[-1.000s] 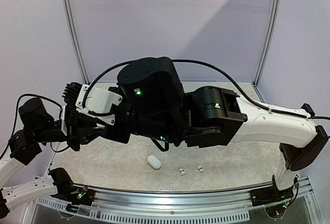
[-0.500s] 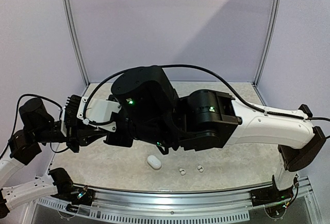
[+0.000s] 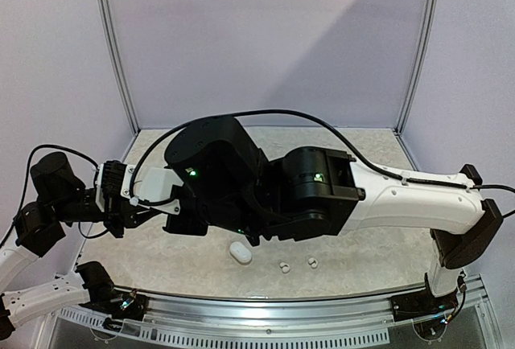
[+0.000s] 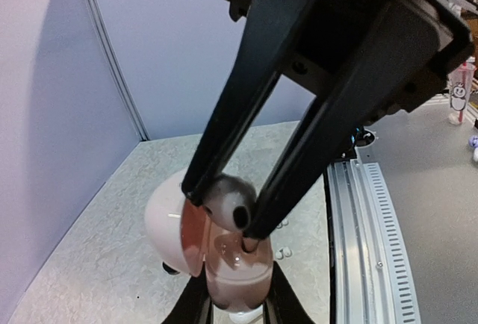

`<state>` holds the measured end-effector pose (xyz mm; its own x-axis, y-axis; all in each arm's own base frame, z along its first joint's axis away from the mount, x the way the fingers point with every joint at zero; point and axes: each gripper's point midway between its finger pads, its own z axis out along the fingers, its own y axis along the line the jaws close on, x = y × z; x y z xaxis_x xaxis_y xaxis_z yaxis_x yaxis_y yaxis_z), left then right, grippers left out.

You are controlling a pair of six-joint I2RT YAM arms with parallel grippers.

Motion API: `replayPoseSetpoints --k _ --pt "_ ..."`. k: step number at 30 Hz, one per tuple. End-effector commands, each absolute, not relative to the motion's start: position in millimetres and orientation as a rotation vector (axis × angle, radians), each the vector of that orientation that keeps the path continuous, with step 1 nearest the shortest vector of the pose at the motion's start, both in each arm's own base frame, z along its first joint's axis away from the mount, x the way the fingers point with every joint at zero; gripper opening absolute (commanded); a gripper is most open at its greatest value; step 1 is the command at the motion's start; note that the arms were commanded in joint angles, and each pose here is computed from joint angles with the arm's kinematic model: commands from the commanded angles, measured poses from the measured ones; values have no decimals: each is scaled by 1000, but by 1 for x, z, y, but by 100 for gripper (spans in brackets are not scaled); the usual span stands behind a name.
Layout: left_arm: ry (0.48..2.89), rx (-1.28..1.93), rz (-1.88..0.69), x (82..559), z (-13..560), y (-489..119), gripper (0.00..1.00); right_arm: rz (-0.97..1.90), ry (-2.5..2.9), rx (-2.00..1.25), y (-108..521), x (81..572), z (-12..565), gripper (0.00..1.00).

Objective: Insert the wireless bluetooth earbuds into the charging case
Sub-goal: Insert the left earbud into the left side groove of the charging case.

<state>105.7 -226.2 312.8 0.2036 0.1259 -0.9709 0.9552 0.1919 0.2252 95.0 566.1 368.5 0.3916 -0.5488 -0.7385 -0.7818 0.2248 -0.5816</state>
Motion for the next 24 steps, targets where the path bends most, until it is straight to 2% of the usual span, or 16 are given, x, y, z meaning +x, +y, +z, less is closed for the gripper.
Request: replayPoseSetpoints --k 1,6,16,21,24 --pt "1191 1213 -858 106 322 -228 0 232 1292 -1487 569 91 351 0" --pt "1191 1210 -858 106 323 -228 0 196 1308 -1504 567 94 342 1" --pt "1180 1201 -881 103 326 -228 0 141 1308 -1524 568 98 332 19" --pt "1177 1200 -889 103 326 -228 0 135 1300 -1520 568 99 335 31" --pt "1178 1201 -890 103 325 -229 0 140 1299 -1515 568 99 338 34"
